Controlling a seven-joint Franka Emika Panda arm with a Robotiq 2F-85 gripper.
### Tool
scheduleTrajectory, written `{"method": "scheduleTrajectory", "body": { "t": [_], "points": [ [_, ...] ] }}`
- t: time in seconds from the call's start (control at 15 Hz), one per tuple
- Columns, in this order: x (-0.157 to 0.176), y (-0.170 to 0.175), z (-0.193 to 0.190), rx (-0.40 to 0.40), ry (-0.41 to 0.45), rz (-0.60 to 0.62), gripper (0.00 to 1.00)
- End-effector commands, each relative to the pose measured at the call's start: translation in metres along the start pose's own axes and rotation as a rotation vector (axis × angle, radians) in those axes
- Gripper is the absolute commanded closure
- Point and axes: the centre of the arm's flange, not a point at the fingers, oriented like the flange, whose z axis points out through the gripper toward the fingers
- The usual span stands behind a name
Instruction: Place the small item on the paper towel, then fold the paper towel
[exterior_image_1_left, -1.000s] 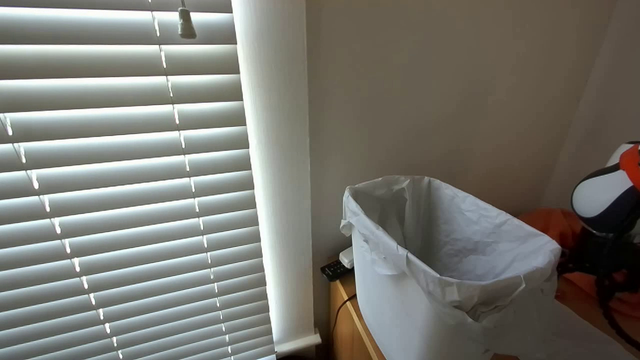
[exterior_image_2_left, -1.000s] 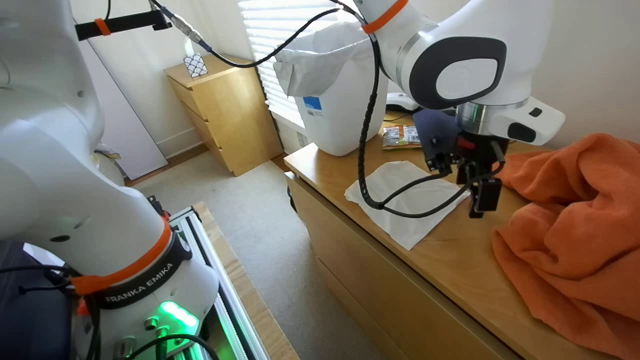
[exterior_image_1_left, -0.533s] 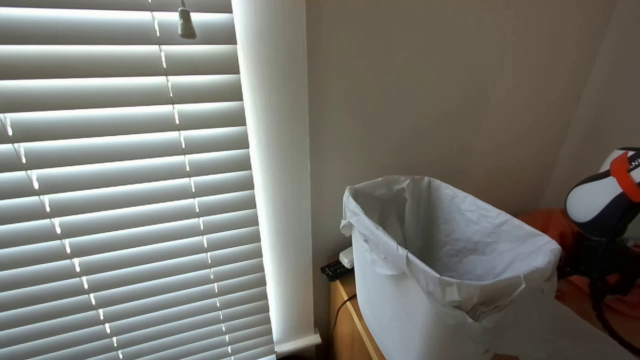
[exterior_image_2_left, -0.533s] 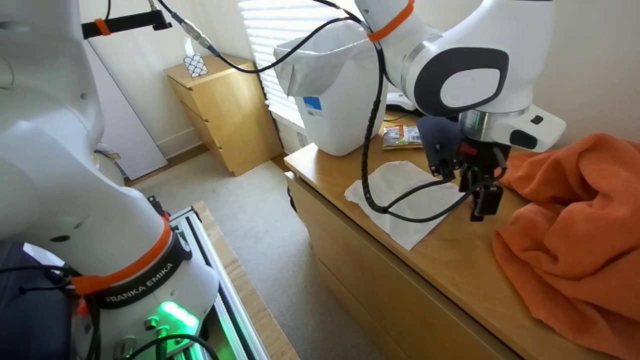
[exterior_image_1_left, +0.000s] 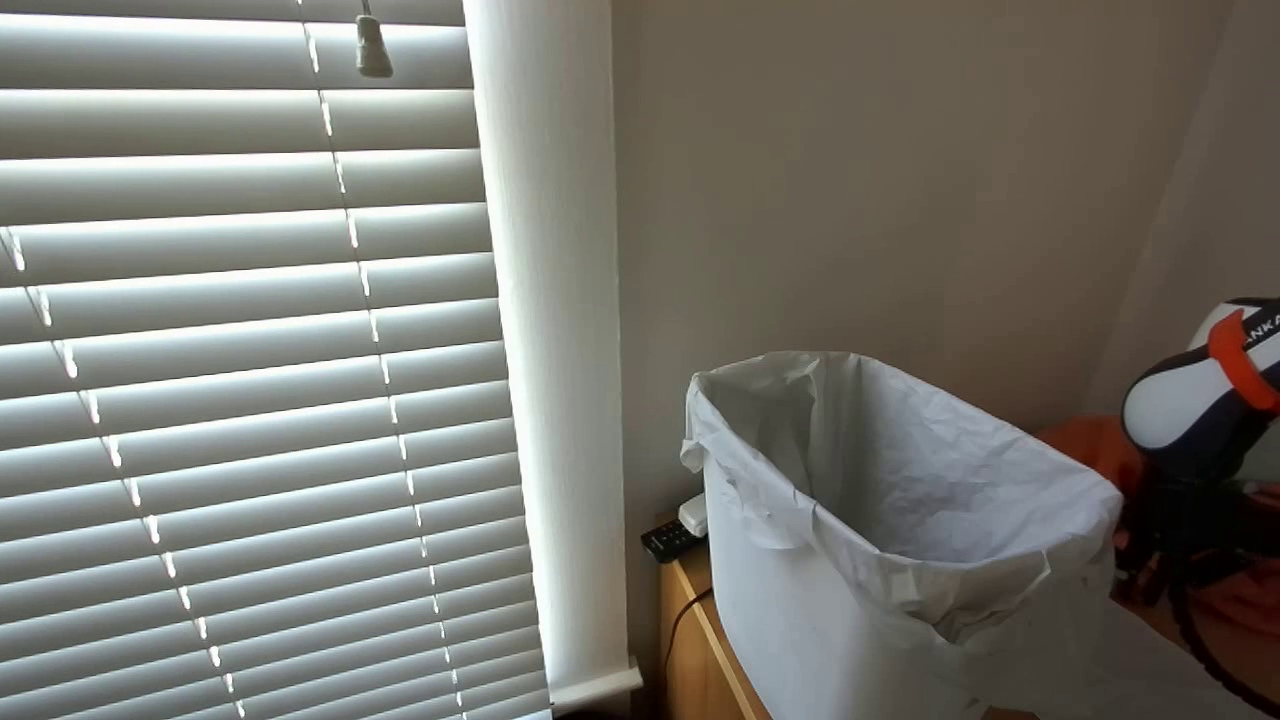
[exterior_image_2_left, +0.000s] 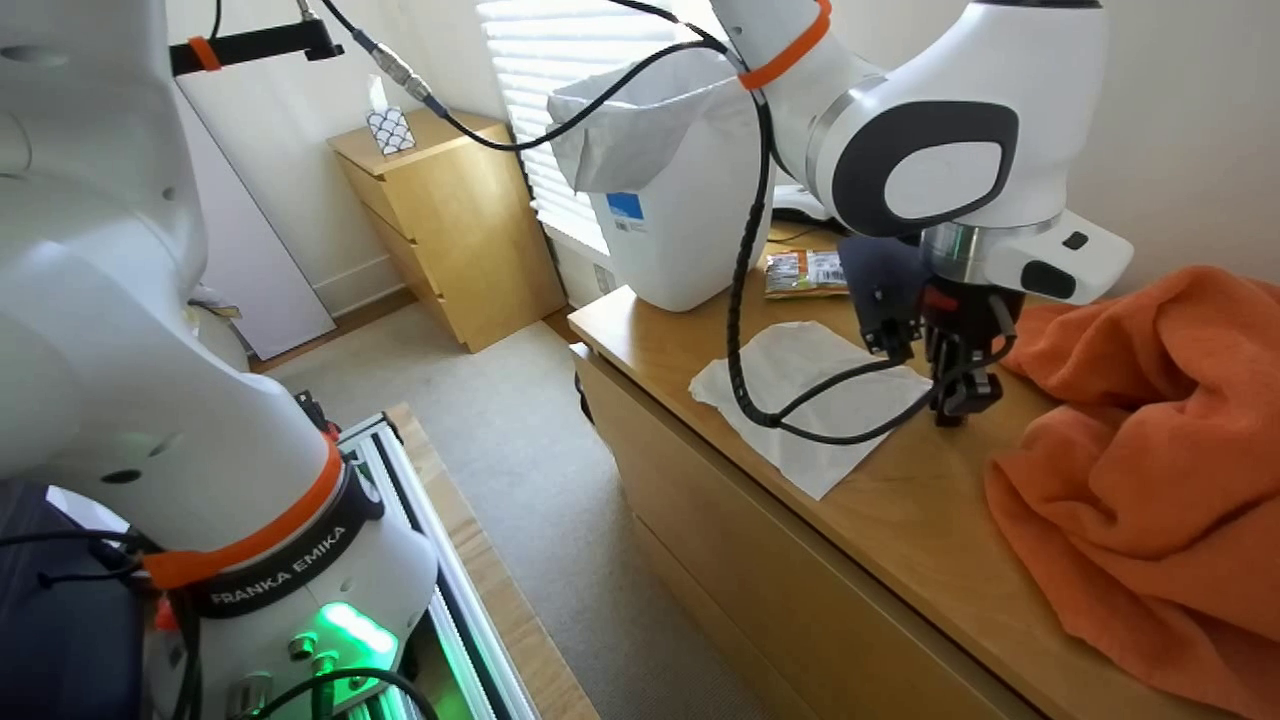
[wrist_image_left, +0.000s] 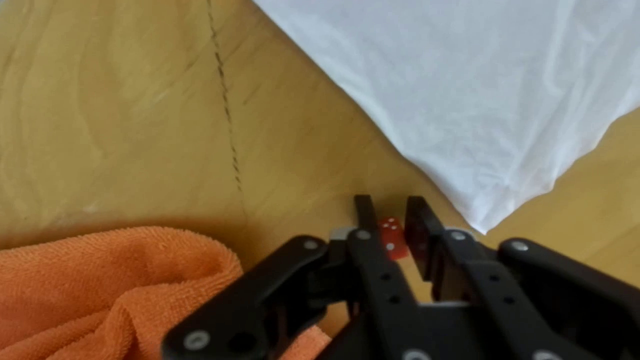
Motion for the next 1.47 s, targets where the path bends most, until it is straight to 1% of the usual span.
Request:
{"method": "scheduleTrajectory", "body": {
  "t": [0.0, 0.07, 0.13, 0.2, 0.27, 0.33, 0.6, 0.87, 1.07, 1.13, 1.4],
  "points": [
    [0.001, -0.001, 0.007, 0.000, 0.015, 0.018, 1.00],
    [0.001, -0.001, 0.007, 0.000, 0.014, 0.018, 0.96],
    [0.001, -0.001, 0.007, 0.000, 0.014, 0.017, 0.96],
    [0.000, -0.001, 0.007, 0.000, 0.015, 0.014, 0.88],
    [0.000, -0.001, 0.006, 0.001, 0.015, 0.014, 0.87],
    [-0.001, -0.001, 0.004, 0.003, 0.015, 0.014, 0.96],
    [-0.007, -0.001, -0.012, 0.014, 0.022, 0.029, 0.96],
    [-0.015, -0.010, -0.027, 0.017, 0.015, 0.059, 0.96],
    [-0.029, -0.021, -0.034, 0.019, -0.029, 0.055, 0.96],
    [-0.034, -0.024, -0.035, 0.022, -0.057, 0.047, 0.96],
    [-0.057, -0.032, -0.039, 0.000, -0.136, 0.044, 0.96]
  ]
}}
